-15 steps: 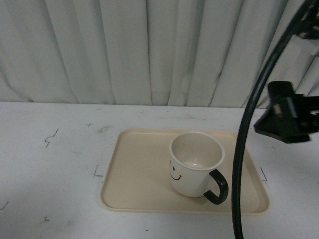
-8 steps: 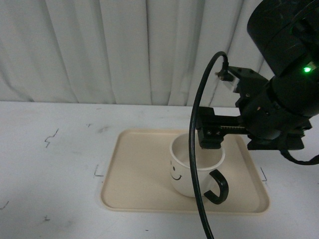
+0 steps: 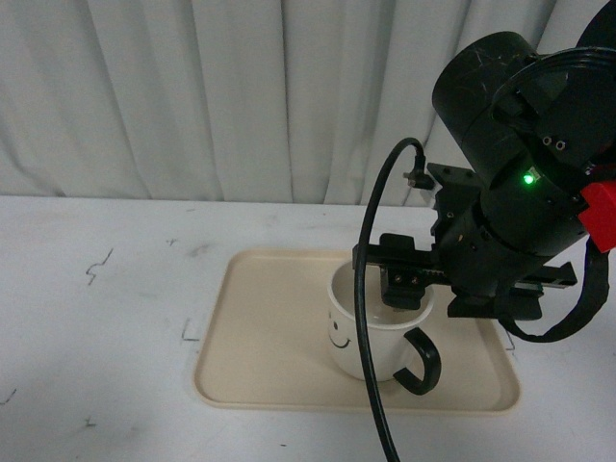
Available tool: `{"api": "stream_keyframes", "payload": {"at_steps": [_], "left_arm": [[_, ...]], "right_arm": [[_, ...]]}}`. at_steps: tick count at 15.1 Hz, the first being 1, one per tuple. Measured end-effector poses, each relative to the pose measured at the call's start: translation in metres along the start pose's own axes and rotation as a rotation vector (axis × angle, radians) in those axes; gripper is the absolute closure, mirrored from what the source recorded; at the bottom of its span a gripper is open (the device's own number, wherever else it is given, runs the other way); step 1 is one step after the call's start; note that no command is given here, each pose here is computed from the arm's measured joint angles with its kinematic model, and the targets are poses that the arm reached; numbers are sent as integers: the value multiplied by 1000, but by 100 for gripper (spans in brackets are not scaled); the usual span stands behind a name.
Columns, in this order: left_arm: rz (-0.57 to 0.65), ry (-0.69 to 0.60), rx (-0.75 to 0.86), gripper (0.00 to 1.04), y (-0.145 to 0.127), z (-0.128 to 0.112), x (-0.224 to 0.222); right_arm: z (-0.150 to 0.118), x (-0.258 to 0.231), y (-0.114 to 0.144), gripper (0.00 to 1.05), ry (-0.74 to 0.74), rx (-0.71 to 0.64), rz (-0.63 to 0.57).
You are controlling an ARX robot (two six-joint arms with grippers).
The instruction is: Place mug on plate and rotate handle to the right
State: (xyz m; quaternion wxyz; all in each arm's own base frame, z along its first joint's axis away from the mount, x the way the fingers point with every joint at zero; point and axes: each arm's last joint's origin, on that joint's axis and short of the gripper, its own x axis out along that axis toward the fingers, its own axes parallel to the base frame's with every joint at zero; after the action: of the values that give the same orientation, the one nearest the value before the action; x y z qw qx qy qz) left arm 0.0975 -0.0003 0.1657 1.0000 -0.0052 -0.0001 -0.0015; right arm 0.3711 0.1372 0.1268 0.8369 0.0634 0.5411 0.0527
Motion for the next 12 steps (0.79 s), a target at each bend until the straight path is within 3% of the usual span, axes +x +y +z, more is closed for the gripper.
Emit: {"api": "stream_keyframes", "payload": {"at_steps": [5, 7, 9, 12], "left_arm": [[0, 0, 0, 7, 0, 0, 0], [0, 0, 0, 7, 0, 0, 0], [0, 0, 0, 7, 0, 0, 0], [0, 0, 0, 7, 0, 0, 0]], "right_arm": [[2, 1, -2, 103, 51, -50, -17], [14, -7, -5, 102, 67, -141, 17], [33, -17, -7, 102, 82, -317, 56], [39, -12, -11, 102, 134, -597, 76]]}}
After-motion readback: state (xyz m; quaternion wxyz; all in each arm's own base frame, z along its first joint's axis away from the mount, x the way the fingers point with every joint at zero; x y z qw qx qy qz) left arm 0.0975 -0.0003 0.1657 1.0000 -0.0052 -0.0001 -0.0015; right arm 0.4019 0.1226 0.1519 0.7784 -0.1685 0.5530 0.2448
